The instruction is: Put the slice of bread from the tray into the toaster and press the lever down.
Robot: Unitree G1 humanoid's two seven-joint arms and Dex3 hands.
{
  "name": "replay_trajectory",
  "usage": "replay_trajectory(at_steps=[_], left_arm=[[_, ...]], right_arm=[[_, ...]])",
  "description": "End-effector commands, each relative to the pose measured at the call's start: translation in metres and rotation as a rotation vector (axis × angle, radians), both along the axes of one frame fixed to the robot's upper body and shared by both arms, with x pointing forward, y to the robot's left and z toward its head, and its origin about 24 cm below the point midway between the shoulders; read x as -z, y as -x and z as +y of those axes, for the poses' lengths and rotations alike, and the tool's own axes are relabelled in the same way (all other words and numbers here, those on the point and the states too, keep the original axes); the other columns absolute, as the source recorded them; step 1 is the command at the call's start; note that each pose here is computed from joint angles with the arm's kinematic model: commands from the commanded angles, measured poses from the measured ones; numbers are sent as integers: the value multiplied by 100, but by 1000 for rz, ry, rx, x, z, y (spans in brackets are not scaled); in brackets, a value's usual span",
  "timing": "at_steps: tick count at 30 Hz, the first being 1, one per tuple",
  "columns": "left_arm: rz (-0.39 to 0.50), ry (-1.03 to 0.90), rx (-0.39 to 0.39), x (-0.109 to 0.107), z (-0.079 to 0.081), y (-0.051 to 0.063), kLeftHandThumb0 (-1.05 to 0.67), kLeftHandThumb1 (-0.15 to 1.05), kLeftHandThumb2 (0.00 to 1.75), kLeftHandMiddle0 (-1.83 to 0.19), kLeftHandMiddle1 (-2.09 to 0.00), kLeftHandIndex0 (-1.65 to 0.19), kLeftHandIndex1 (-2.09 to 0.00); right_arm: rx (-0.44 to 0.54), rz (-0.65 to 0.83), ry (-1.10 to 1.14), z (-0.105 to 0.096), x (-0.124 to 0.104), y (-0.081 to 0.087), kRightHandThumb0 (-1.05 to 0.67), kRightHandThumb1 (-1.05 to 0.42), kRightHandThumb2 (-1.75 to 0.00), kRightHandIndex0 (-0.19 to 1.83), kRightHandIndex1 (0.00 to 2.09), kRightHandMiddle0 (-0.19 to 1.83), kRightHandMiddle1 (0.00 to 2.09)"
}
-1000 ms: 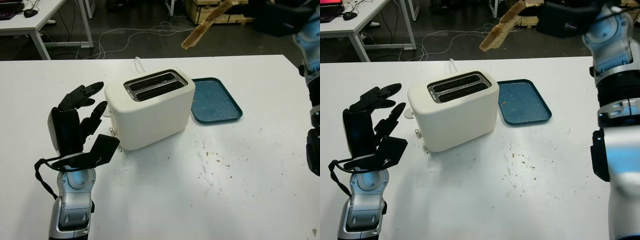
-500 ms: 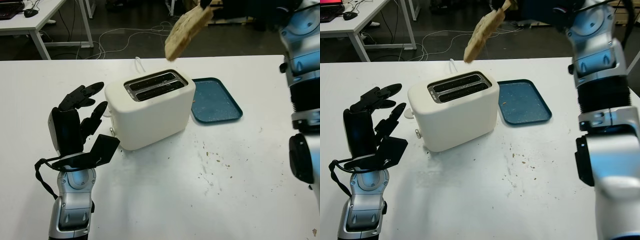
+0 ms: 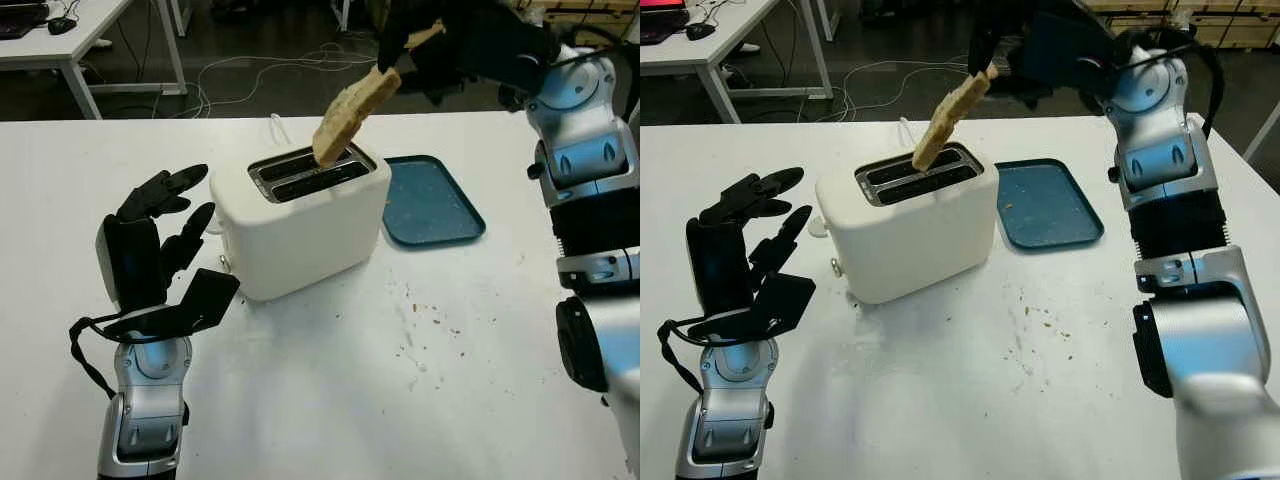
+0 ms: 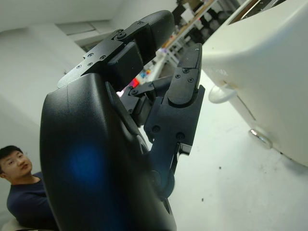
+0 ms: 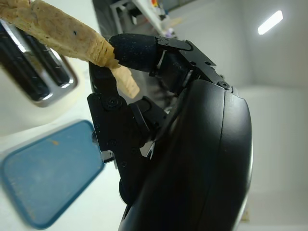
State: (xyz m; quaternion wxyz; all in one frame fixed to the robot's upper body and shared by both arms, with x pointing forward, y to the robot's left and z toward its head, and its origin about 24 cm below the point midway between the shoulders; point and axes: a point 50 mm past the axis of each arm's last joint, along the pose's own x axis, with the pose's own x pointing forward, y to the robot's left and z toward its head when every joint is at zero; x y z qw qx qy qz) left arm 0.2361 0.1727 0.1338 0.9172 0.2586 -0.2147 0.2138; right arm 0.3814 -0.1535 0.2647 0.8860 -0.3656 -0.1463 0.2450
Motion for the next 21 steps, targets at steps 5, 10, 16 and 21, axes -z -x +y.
replay_trajectory(at_steps=[5, 10, 16, 21], left_arm=[[-14, -6, -6, -1, 0, 1, -21, 86, 0, -64, -106, -87, -27], [-7, 2, -4, 0, 0, 1, -21, 86, 0, -63, -105, -86, -28], [-6, -1, -2, 0, -1, 2, -19, 87, 0, -62, -107, -85, -28], [-1, 0, -8, 1, -1, 3, -18, 87, 0, -62, -107, -85, -29]], right_arm=[[6, 45, -42, -5, -9, 5, -37, -92, -23, 112, 175, 95, 175], [39, 103, -101, -12, -18, 17, -37, -92, -24, 113, 175, 93, 175], [25, 125, -137, -18, -14, 31, -35, -92, -30, 110, 175, 88, 175], [-27, 122, -150, -20, -8, 43, -38, -92, -33, 107, 175, 87, 175]])
